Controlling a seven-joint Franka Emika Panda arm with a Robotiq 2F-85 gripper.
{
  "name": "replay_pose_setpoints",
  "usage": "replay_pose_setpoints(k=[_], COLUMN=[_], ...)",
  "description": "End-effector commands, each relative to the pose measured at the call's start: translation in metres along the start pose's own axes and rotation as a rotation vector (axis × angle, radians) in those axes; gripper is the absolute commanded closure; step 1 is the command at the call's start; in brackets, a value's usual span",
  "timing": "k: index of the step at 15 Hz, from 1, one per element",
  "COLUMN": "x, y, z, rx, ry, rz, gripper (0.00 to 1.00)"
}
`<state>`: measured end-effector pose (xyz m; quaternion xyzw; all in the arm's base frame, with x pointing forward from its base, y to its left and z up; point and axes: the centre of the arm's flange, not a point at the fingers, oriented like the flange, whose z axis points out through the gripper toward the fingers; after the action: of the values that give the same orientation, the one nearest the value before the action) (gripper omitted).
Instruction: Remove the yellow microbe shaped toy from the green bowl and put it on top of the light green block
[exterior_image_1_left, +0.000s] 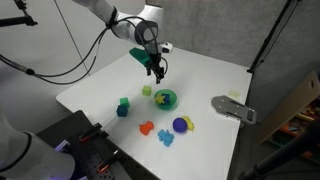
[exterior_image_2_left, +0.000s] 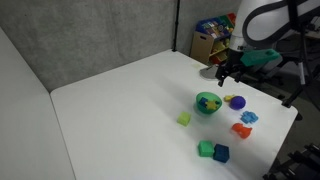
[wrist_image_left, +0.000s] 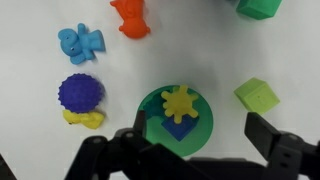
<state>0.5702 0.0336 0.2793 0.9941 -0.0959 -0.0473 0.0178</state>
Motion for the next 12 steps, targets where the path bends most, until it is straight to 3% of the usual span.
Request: replay_pose_setpoints(k=[1, 12], x=[0.03, 0.069], y=[-0.012, -0.022], z=[0.031, 0.123], rx=[-0.028, -0.122], ry=[-0.016, -0.065], rz=[0.054, 0.123], gripper=[0.0, 0.0])
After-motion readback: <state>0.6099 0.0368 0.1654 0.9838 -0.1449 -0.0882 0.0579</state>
